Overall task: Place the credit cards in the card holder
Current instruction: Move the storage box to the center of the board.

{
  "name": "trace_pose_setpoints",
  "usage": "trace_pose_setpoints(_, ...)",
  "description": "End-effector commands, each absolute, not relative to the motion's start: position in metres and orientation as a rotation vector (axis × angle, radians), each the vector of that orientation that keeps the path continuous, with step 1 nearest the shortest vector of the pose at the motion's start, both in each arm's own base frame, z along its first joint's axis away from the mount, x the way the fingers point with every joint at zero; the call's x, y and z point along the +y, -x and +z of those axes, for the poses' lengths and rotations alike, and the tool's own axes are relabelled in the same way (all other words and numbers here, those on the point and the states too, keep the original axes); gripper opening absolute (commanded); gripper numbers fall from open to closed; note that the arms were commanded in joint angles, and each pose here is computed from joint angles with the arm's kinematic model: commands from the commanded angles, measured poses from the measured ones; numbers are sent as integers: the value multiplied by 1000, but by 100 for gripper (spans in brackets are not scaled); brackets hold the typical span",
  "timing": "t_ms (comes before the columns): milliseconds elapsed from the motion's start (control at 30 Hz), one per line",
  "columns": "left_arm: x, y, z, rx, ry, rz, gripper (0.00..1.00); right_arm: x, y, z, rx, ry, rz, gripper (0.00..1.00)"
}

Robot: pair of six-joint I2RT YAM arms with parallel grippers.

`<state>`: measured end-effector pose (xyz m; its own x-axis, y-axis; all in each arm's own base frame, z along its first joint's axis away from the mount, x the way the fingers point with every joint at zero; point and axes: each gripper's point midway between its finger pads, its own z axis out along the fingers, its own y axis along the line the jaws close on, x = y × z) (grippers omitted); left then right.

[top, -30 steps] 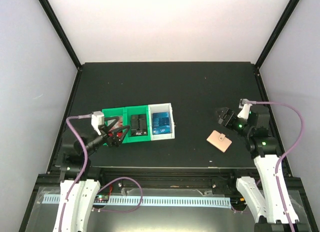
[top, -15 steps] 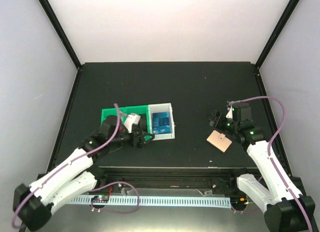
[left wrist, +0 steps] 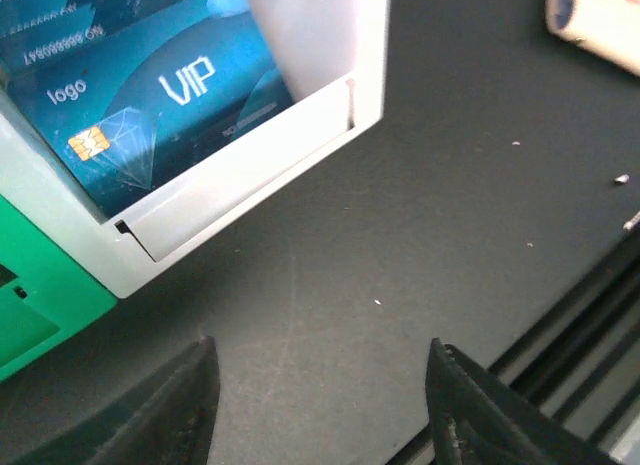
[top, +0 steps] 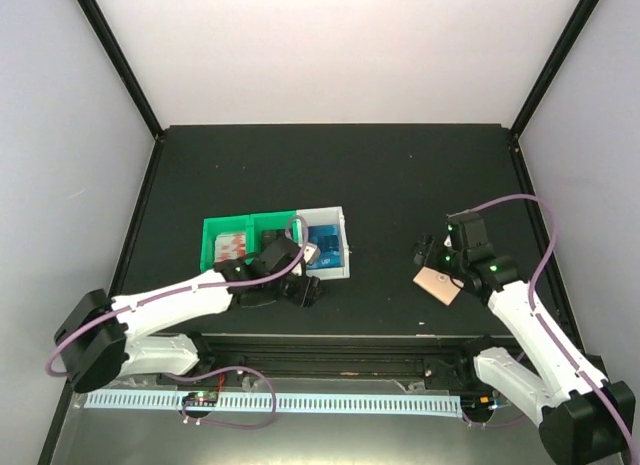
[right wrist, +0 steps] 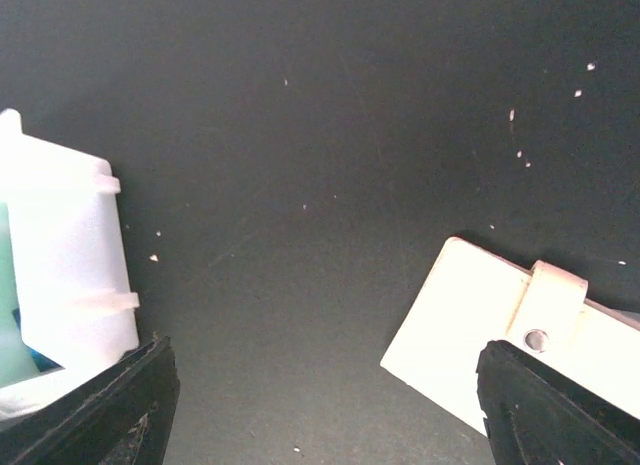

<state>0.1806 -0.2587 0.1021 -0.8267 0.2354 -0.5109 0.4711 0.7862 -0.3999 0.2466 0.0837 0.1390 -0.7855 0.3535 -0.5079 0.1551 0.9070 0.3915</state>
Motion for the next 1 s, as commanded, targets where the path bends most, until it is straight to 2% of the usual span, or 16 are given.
trace_pose_setpoints(0,-273,-193,99,2553,-526,-699,52,86,-246,127,2513,-333,347,82)
trace_pose_setpoints(100,-275,-194,81,2620,-511,-649,47,89,-247,121,2539,-312,302,82)
trace_pose_setpoints(367,-266,-210,53,2666,-452,-447,48,84,-249,100,2575,-319,189,83)
trace_pose_setpoints(600,-266,-245,58,2628,-408,-259,51,48,-254,74,2557,-462,-98,99)
trace_pose_setpoints(967,-250,-292,62,2598,-366,-214,57,41,-265,34,2645,-569,5,100)
